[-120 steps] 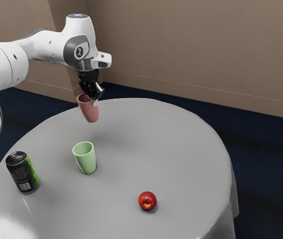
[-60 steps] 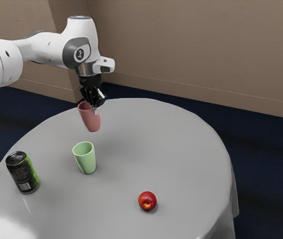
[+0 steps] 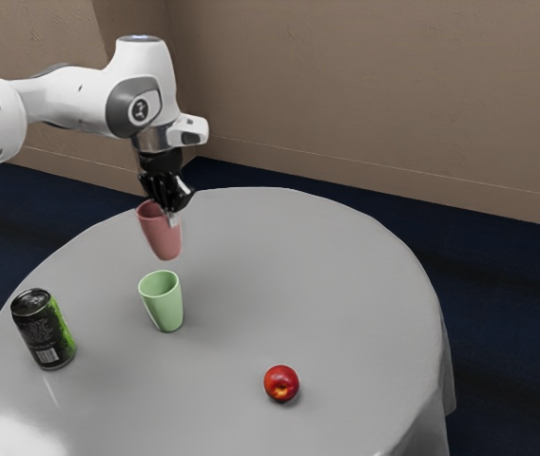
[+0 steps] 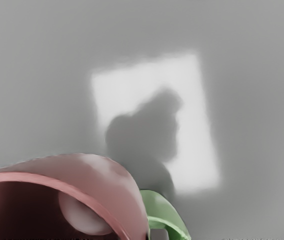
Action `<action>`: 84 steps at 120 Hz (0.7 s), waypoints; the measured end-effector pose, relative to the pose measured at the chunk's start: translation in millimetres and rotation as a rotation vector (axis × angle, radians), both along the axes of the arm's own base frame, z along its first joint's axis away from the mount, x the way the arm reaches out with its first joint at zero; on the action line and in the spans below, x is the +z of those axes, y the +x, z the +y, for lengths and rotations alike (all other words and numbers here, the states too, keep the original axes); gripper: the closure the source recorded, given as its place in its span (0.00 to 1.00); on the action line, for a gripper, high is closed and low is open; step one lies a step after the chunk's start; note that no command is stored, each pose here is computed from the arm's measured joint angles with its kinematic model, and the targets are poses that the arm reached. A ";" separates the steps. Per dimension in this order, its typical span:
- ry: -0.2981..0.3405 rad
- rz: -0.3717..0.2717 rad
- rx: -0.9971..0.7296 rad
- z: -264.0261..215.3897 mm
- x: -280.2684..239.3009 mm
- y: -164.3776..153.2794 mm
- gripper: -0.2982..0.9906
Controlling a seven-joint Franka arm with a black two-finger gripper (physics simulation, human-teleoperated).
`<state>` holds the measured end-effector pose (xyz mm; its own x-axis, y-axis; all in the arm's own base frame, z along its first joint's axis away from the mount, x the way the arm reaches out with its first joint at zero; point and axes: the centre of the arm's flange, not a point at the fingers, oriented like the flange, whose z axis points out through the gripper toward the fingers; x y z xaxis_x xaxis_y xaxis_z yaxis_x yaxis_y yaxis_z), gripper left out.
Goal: Place the left cup onto the right cup
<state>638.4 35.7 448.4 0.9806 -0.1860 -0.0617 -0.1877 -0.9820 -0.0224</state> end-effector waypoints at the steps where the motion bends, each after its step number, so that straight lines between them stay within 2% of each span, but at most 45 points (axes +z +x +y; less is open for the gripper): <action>1: 0.000 0.000 0.001 -0.2 0.1 -0.4 0.84; 84: 0.010 0.014 0.057 -14.1 -3.3 -27.4 0.84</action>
